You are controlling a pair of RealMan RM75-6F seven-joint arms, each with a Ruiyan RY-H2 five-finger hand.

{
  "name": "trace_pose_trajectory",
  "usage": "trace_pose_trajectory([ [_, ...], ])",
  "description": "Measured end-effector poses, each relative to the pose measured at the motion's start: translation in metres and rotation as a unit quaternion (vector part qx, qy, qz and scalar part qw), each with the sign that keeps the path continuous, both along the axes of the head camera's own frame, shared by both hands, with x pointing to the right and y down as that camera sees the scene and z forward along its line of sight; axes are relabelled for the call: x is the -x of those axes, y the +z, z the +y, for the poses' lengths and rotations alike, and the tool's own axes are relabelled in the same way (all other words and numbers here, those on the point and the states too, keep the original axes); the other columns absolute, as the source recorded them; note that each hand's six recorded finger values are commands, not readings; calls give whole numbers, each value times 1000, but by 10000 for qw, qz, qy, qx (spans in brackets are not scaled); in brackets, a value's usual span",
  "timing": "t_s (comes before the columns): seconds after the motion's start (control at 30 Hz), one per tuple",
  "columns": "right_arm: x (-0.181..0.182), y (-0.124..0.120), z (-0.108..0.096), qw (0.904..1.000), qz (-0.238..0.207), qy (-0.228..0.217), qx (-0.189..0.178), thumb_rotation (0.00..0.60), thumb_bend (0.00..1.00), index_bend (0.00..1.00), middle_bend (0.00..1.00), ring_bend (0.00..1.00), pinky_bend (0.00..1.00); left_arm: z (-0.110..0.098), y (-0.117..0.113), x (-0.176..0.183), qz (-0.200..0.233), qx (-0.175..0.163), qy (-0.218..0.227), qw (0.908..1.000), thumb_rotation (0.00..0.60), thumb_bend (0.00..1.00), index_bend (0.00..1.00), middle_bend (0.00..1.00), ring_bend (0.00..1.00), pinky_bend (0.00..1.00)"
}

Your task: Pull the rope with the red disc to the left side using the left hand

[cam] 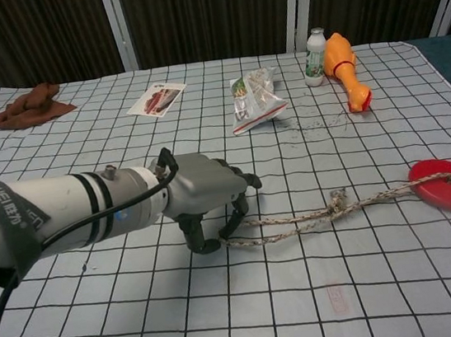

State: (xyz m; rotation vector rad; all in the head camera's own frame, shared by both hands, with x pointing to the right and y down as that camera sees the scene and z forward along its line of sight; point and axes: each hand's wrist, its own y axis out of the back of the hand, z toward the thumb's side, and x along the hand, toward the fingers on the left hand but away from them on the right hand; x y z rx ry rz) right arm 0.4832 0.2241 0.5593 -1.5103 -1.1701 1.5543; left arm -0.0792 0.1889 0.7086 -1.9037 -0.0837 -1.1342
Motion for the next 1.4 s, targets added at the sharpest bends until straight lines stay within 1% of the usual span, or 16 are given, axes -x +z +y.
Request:
trace_pose_trajectory([
  [0.13, 1, 1, 0, 10000, 0, -11, 9, 600, 246, 0, 0, 0, 0, 1, 3, 2, -40, -2, 14, 10000, 600, 425, 558, 0, 0, 0],
  [0.2, 1, 0, 0, 10000, 0, -12, 8, 600, 245, 0, 0, 0, 0, 2, 3, 3, -45, -1, 16, 10000, 600, 454, 586, 0, 0, 0],
  [0.3, 0, 0, 0, 10000, 11, -3, 8, 600, 246, 0, 0, 0, 0, 2, 3, 4, -38, -13, 1, 10000, 600, 571, 686, 0, 0, 0],
  [0.33, 0, 0, 0, 10000, 17, 3, 6, 600, 246, 0, 0, 0, 0, 1, 3, 4, -25, -25, -26, 10000, 600, 624, 731, 0, 0, 0],
  [0.43, 1, -1, -1, 10000, 9, -8, -7, 600, 245, 0, 0, 0, 0, -6, -1, 6, 68, -128, -202, 9997, 600, 709, 822, 0, 0, 1],
  [0.57, 3, -1, -1, 10000, 6, -37, 4, 600, 246, 0, 0, 0, 0, -17, -9, 15, 151, -285, -411, 9986, 600, 724, 851, 0, 0, 4],
  [0.73, 9, -3, -4, 9999, -21, -112, -38, 600, 245, 0, 0, 0, 0, -31, -20, 35, 83, -452, -599, 9971, 600, 751, 861, 0, 0, 24],
  [0.83, 14, -5, -5, 9998, -35, -175, -74, 600, 245, 0, 0, 0, 0, -46, -28, 60, -66, -694, -831, 9941, 600, 755, 865, 0, 0, 42],
  [0.9, 15, -6, -5, 9998, -29, -197, -79, 600, 246, 0, 0, 0, 0, -58, -34, 86, -220, -920, -1079, 9897, 600, 757, 867, 2, 0, 54],
  [0.93, 15, -6, -5, 9998, -29, -199, -80, 600, 246, 0, 0, 0, 0, -63, -37, 98, -294, -1028, -1204, 9870, 600, 759, 868, 7, 0, 58],
  [1.03, 16, -5, -4, 9998, -49, -194, -81, 600, 246, 0, 0, 0, 0, -79, -47, 149, -594, -1435, -1703, 9731, 600, 768, 869, 17, 0, 64],
  [1.13, 18, -2, -3, 9997, -73, -211, -58, 600, 246, 0, 0, 0, 0, -90, -60, 212, -982, -1852, -2280, 9508, 600, 780, 870, 16, 0, 71],
  [1.17, 18, -1, -3, 9997, -79, -216, -50, 600, 246, 0, 0, 0, 0, -92, -65, 238, -1153, -1979, -2486, 9411, 600, 783, 870, 16, 0, 71],
  [1.23, 19, 1, -2, 9997, -93, -227, -28, 600, 245, 0, 0, 0, 0, -91, -73, 277, -1411, -2109, -2762, 9270, 600, 785, 870, 17, 0, 70],
  [1.27, 19, 2, -1, 9997, -94, -232, -21, 600, 245, 0, 0, 0, 0, -90, -80, 302, -1563, -2180, -2930, 9177, 600, 785, 870, 18, 0, 69],
  [1.4, 21, 3, -2, 9996, -97, -252, -26, 600, 245, 0, 0, 0, 0, -81, -100, 366, -1871, -2377, -3440, 8889, 600, 789, 870, 28, 0, 64],
])
